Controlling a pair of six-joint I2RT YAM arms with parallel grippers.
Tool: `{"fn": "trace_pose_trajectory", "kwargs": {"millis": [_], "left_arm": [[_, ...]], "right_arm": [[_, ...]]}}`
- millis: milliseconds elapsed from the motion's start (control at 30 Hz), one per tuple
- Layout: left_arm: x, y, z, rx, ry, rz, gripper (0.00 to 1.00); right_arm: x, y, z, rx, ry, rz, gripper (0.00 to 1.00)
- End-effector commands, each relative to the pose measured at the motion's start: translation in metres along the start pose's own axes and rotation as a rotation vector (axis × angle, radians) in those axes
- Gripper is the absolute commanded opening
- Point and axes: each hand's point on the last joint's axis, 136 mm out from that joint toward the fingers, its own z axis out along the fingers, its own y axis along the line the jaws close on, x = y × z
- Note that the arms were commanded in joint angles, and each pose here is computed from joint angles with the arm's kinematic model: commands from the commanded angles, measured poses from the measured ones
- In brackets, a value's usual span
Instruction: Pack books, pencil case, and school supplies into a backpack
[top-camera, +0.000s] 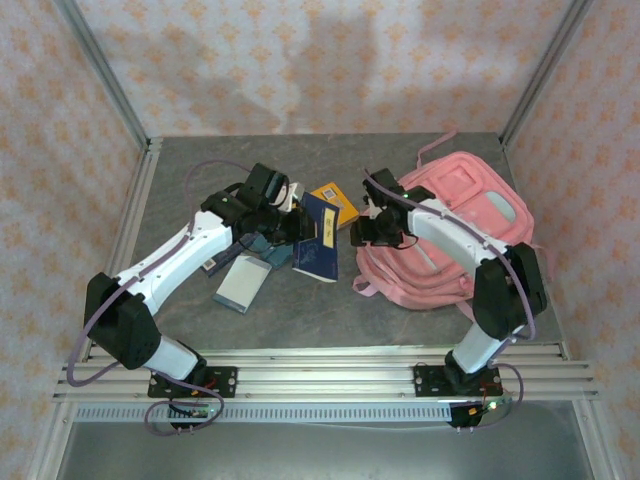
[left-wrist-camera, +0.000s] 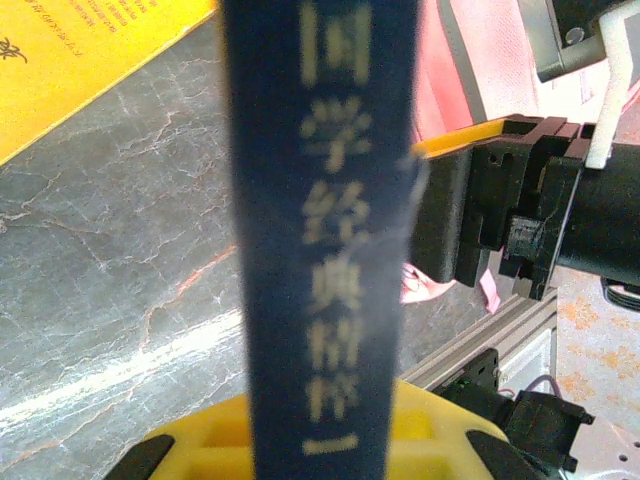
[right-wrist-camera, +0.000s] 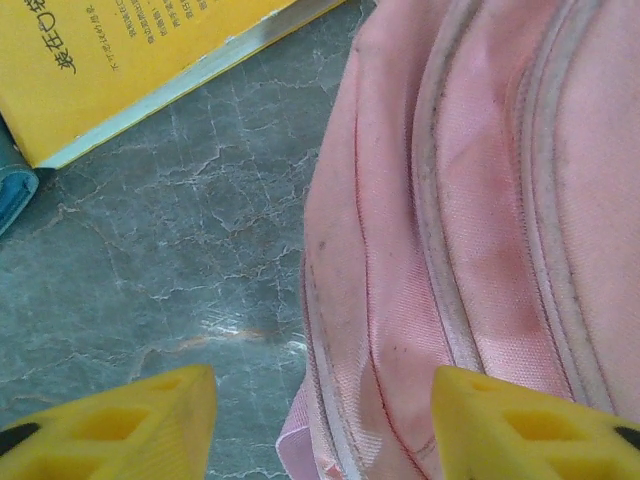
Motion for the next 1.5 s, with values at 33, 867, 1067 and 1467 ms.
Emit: {"fn": "trace_pose_trajectory", "kwargs": {"millis": [33,867,1067,1467], "left_arm": [[-0.002,0.005,-0.005,0.002,-0.029,-0.004,0.00],[0.010,0.023,-0.008,-0.011,-0.022,-0.029,0.00],[0.013,0.024,-0.012,-0.015,-0.026,-0.029,0.00],[-0.007,-0.014,-0.004,0.085,-0.035,-0.009,0.00]], "right_arm": [[-0.004,-0.015,0.007,0.135,-0.002,-0.033,0.52],[-0.008,-0.019,0.009,0.174,-0.004,-0.034,0.19],[-0.010,-0.019,0.002,0.168,-0.017,-0.027,0.04],[-0.018,0.004,-0.073,0.007,-0.126,-0.019,0.02]]}}
